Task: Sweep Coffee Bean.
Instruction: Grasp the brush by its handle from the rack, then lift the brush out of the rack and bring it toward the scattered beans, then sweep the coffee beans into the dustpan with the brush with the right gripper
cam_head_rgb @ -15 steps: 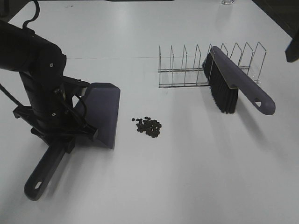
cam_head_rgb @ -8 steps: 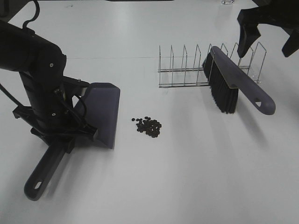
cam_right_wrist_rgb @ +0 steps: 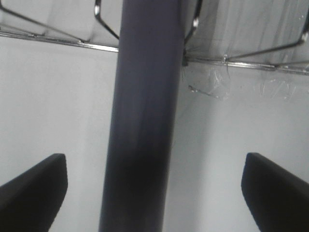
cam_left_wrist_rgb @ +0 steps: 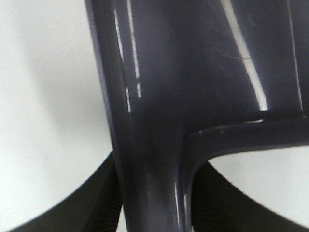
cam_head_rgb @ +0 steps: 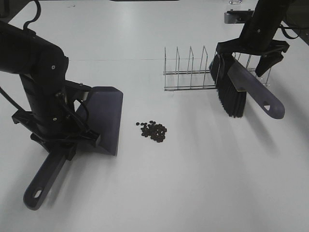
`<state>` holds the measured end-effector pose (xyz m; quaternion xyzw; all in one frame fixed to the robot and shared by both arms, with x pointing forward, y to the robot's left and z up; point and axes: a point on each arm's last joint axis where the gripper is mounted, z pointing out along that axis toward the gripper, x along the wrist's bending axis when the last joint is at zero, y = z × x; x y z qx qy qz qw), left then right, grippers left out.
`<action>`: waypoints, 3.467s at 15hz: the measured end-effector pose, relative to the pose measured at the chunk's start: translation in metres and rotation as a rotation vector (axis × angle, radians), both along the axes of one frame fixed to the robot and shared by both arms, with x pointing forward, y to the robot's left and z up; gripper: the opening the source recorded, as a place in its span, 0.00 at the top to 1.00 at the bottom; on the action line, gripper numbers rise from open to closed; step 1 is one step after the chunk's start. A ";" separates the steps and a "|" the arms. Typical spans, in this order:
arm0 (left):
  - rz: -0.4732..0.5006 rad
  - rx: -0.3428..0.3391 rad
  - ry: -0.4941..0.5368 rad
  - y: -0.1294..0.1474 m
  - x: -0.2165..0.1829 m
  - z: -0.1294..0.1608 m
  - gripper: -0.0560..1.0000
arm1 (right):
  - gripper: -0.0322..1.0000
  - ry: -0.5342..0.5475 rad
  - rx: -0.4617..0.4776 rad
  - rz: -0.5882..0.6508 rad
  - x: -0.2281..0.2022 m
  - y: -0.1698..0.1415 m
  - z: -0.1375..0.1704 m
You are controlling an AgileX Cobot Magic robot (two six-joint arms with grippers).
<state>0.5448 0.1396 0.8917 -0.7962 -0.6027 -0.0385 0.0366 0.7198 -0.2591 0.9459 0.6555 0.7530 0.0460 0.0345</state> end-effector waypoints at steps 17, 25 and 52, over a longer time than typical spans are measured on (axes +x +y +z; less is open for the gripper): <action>0.012 -0.008 0.009 -0.001 -0.001 0.000 0.61 | 0.68 0.057 0.043 -0.039 0.005 0.004 -0.030; 0.015 -0.001 0.017 0.000 -0.002 0.000 0.61 | 0.68 0.095 0.049 -0.105 -0.062 0.000 0.029; -0.170 0.090 -0.077 -0.025 -0.016 -0.022 0.61 | 0.68 0.093 -0.248 -0.038 -0.146 0.075 -0.010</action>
